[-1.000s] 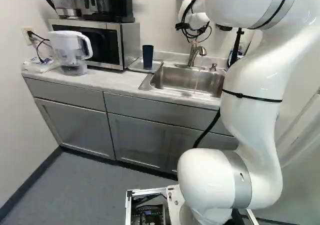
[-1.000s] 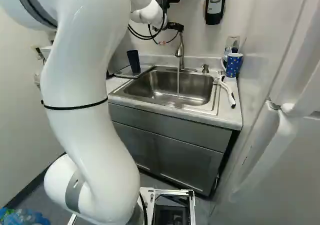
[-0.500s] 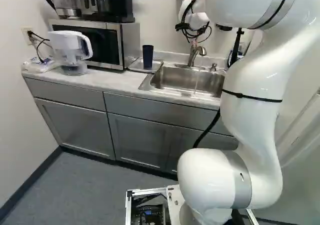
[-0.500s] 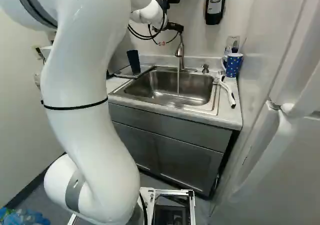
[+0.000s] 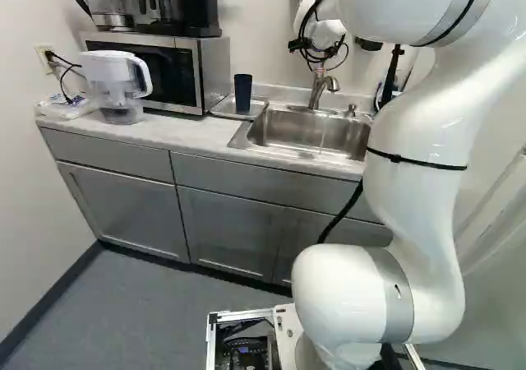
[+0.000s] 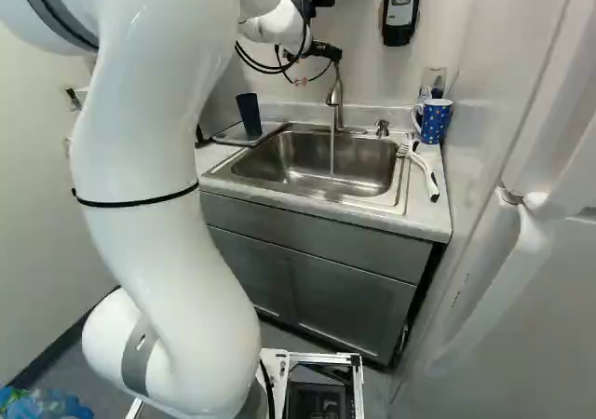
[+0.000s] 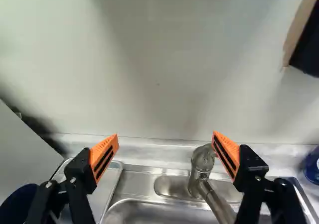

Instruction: Rinse the cup and place it in the tray

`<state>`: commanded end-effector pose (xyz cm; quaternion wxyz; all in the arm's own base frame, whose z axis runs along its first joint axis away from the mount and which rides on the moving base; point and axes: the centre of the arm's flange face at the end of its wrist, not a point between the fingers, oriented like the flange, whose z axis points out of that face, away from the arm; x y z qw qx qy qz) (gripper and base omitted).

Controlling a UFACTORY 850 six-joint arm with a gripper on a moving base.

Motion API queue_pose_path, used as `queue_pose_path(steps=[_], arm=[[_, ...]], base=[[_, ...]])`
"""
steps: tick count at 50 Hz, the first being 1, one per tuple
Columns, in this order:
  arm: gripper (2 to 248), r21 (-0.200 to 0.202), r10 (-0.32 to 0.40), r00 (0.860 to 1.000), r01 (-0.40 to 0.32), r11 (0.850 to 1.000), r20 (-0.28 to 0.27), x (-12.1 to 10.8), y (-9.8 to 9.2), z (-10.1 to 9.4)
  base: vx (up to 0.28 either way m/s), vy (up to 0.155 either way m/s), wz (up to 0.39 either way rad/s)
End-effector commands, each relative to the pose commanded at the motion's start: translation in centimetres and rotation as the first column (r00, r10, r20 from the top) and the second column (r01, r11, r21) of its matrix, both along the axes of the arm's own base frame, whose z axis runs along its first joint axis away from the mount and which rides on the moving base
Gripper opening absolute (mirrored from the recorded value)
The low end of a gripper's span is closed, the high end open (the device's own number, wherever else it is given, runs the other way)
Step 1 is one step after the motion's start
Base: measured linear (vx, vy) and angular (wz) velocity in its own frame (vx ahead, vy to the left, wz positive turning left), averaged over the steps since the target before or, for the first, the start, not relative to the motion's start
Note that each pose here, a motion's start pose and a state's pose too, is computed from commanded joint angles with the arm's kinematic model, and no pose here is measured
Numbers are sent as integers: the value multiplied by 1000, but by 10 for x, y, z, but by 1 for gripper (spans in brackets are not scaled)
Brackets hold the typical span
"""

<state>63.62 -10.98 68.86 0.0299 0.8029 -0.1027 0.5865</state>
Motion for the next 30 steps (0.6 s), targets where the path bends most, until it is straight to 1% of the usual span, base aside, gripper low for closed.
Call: queue_pose_path(steps=[30], arm=[[247,7,0,999,0,1000,-35,-17,1,-1]], base=[[0,0,0]])
